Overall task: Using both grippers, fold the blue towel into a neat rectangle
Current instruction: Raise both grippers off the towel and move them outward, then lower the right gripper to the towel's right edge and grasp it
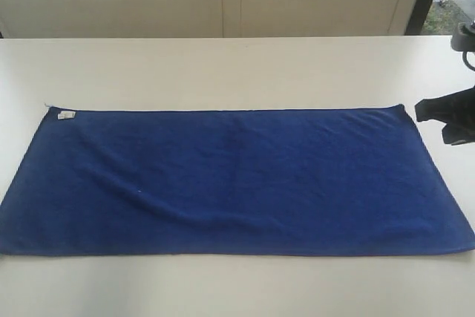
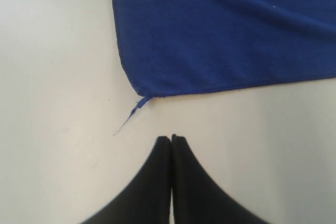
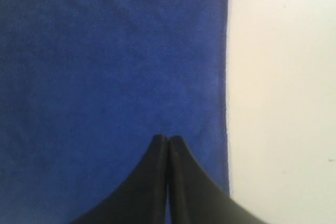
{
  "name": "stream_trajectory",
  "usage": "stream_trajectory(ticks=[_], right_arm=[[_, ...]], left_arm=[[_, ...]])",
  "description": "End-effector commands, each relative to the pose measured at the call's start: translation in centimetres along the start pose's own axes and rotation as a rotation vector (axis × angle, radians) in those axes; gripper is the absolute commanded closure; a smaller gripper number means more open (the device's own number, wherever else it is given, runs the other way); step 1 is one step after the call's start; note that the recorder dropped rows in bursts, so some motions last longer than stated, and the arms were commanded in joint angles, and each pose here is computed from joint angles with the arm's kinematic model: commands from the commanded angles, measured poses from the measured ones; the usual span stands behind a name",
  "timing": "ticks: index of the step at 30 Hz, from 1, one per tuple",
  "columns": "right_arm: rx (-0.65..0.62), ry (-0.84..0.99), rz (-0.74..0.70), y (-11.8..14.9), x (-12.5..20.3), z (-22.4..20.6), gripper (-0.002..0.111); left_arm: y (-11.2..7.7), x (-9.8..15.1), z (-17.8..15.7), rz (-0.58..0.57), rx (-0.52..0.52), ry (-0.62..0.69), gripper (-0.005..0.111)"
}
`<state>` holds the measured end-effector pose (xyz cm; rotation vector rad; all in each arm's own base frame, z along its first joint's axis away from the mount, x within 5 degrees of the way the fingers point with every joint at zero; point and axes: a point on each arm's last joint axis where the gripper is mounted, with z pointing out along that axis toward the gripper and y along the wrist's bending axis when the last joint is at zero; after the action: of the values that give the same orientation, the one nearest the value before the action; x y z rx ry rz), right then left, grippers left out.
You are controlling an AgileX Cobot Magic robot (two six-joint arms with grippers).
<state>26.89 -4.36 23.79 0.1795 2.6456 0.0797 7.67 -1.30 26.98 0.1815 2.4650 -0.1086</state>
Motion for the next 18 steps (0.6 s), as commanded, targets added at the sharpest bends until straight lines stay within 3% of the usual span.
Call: stream_trajectory(ticks=[1,6,18], right_arm=[[0.048,-0.074,-0.04,-0.7,-0.9,0.4,0.108],[0.087,-0.081,-0.09,-1.2,-1.2,1.3,0.108],[0.063,-0.027,-0.033,-1.4,-1.0,4.4,0.108]], left_arm=[[0.0,0.2,0.0,-0.002,0.005,0.008,0.107],[0.0,0.2,0.0,-0.002,0.005,0.008,0.107],[0.0,0.2,0.0,-0.002,0.005,0.008,0.107]])
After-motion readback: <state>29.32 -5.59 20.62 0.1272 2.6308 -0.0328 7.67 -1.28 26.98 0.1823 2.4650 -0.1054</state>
